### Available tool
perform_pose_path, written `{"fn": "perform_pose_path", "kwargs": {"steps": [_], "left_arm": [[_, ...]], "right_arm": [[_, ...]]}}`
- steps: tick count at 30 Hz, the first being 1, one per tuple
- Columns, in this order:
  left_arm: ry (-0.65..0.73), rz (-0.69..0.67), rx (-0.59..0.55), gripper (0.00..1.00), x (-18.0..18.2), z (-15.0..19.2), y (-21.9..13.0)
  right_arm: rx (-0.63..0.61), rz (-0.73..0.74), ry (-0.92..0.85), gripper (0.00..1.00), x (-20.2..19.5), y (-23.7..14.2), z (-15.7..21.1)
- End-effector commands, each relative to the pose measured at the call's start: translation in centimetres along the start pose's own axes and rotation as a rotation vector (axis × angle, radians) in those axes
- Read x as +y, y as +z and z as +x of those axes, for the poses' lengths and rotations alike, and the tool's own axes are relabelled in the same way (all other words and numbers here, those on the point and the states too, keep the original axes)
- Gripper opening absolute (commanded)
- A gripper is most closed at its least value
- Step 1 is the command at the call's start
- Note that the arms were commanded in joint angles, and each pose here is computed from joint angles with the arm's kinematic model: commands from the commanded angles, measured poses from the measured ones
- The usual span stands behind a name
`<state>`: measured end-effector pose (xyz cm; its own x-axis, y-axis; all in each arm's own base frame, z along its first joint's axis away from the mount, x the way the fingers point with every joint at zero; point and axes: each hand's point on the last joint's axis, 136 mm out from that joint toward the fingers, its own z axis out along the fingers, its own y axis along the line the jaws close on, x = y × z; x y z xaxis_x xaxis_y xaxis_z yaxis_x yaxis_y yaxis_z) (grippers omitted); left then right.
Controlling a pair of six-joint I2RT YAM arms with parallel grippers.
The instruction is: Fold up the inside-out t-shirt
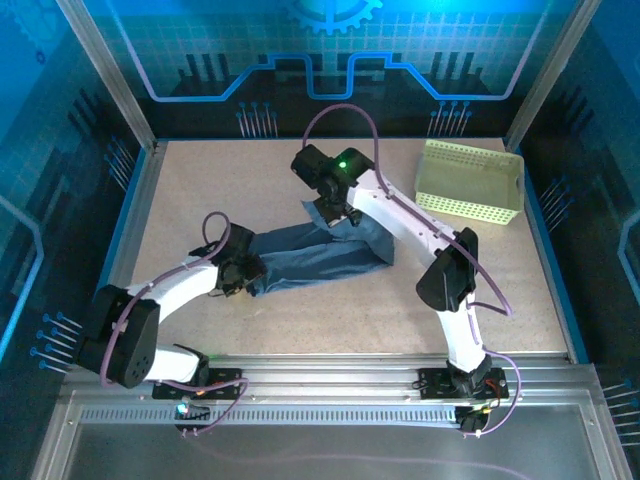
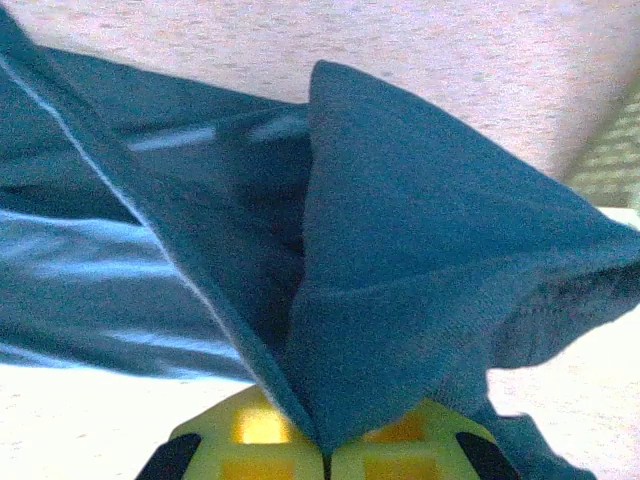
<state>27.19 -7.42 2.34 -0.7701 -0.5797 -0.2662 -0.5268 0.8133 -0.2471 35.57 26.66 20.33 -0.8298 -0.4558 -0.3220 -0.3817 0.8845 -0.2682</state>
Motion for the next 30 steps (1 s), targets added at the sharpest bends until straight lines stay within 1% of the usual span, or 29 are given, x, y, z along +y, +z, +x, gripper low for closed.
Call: {"fn": "perform_pose_path", "kwargs": {"steps": [1,6,8,18,22,25,30], "left_arm": [[-0.01,0.03,0.032,0.64,-0.3,0.7,1.0],[-0.02,0.045,0.05,0.59,-0.1,1.4,1.7],[-0.022,0.051,0.057,0.57,0.0,1.8,1.8],[-0.021,0.05,0.078,0.54,0.8,3.2,2.4],[-0.023,0.06,0.075,0.53,0.9,3.5,2.4],[-0.022,0.071,0.071,0.53,0.8,3.5,2.3],[-0.027,0.08,0.065,0.53,0.9,3.7,2.2]], "right_arm": [[0.015,-0.153,0.069,0.0,4.3,0.0,0.1],[-0.02,-0.296,0.134,0.0,8.3,-0.6,-0.5],[-0.033,-0.332,0.154,0.0,9.7,-0.8,-0.9],[-0.025,-0.424,0.164,0.0,15.8,-0.6,-2.0],[-0.005,-0.478,0.163,0.0,18.1,0.1,-2.5],[0.019,-0.491,0.147,0.0,19.6,1.0,-2.4],[0.025,-0.553,0.145,0.0,21.6,1.3,-2.7]]}}
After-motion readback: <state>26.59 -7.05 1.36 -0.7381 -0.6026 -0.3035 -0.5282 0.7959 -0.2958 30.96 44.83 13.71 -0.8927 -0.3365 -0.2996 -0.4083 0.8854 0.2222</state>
